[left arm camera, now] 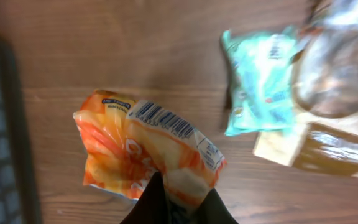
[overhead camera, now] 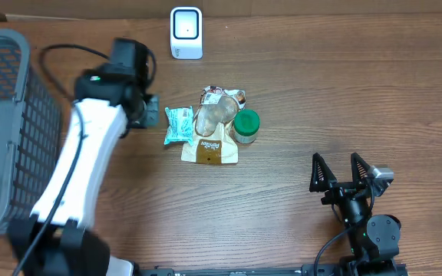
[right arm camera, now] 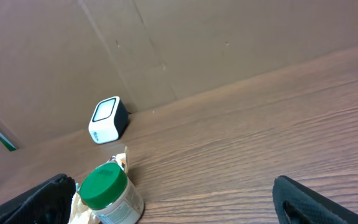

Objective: Scan the item barcode
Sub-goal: 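Set the orange tissue pack on the table left of the wipes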

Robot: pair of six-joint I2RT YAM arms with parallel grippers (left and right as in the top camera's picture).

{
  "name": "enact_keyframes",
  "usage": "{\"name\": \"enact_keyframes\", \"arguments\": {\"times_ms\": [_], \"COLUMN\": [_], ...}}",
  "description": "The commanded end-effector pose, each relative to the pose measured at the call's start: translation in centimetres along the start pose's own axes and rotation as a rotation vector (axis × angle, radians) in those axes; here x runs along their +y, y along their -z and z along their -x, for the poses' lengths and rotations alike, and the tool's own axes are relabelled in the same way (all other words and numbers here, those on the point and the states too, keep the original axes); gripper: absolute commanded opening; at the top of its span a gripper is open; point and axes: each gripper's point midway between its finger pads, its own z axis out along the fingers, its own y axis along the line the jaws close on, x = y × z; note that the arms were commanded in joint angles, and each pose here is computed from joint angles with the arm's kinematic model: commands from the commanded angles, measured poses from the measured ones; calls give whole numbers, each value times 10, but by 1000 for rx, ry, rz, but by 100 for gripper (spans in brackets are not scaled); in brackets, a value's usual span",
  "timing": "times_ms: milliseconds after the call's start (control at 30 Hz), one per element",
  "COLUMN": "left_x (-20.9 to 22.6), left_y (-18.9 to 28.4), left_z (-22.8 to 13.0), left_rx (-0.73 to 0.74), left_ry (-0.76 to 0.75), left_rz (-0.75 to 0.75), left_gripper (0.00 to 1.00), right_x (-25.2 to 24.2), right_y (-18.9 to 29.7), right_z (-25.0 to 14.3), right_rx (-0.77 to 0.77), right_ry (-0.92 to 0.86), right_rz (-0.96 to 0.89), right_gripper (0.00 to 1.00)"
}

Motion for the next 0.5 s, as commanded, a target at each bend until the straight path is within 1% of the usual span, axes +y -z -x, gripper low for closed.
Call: {"name": "enact_keyframes", "arguments": {"times_ms": [0,167,333,367,400,467], "left_x": [5,-4,-15,-17,-19,-23], "left_y": [-39,-87,-103,-103,-103,-102], "left_z": [-14,-30,-36,-35,-34,-32], "left_rx": [77,173,220,219,216,212], "left_ry": [66,88,87,88,90,92], "left_rz": [83,90,44,34,26,5], "left_gripper": [4,4,5,8,16,36], "right_x": [0,0,0,0,0,0], "right_y": [0,0,0,0,0,0], "right_z": [-1,-1,-1,-1,-1,-1], "right_rx": [-5,-5,-5,-5,-5,-5], "right_ry": [5,4,5,5,5,5], "right_rz": [4,4,4,4,4,4], "right_gripper": [100,100,100,100,100,100]}}
